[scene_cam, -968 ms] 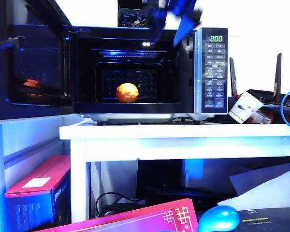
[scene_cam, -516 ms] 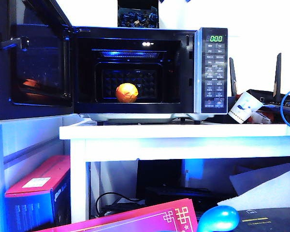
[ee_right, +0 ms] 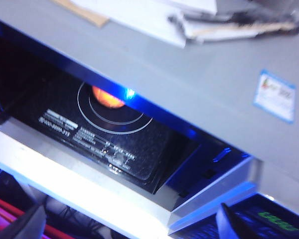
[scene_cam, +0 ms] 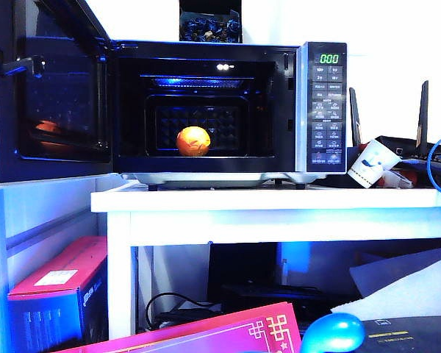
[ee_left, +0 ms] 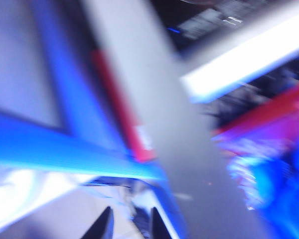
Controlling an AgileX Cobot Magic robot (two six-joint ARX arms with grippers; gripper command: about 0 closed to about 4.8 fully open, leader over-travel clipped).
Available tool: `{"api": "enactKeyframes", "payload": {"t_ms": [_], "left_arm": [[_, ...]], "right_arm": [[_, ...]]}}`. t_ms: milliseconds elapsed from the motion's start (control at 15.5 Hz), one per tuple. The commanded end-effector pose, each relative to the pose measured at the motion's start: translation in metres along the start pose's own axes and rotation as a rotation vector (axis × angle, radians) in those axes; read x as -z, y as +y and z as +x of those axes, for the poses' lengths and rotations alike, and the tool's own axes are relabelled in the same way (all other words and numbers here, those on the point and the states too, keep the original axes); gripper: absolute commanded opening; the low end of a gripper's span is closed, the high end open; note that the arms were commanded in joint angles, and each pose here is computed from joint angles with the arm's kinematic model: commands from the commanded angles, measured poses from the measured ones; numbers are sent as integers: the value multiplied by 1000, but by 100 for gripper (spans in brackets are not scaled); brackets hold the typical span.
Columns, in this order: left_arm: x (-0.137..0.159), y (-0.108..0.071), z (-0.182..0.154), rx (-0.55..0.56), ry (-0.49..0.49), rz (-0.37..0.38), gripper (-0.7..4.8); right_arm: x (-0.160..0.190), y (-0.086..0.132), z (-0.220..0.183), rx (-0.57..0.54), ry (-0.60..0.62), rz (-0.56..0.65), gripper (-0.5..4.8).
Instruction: Open the microwave door, place the orange inside the microwave, then close the microwave door.
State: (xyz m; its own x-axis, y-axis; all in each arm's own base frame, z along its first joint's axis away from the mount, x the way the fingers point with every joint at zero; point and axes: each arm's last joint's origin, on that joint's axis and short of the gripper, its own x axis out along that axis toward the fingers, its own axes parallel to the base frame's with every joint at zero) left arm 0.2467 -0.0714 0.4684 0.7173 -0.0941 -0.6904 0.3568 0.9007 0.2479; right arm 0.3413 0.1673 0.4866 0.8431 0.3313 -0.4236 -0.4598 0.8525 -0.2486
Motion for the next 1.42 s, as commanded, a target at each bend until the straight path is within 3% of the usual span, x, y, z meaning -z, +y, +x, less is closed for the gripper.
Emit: {"api": "enactKeyframes", "payload": {"t_ms": [65, 452, 581, 775, 904, 1033, 1227, 1420], "left_arm": [[-4, -6, 10, 169, -21, 2, 107], [-17, -16, 35, 528, -105, -2, 106], [-21, -18, 43, 568, -125, 0, 46], [-31, -18, 60, 589, -174, 8, 44], [-40, -21, 69, 641, -250, 27, -6], [-50, -33, 74, 679, -322, 68, -6], [-67, -71, 85, 726, -411, 161, -6], [-81, -108, 103, 568, -449, 204, -6]], "right_arm": [[-12, -5, -26, 37, -94, 13, 479], [-29, -13, -65, 90, -269, 31, 479], [-32, -14, -67, 97, -299, 34, 479], [-33, -14, -67, 99, -305, 35, 479], [-33, -14, -67, 100, -312, 35, 479], [-36, -15, -68, 106, -338, 38, 479], [-39, -16, -70, 115, -378, 41, 479], [-42, -17, -74, 121, -401, 43, 479]]}}
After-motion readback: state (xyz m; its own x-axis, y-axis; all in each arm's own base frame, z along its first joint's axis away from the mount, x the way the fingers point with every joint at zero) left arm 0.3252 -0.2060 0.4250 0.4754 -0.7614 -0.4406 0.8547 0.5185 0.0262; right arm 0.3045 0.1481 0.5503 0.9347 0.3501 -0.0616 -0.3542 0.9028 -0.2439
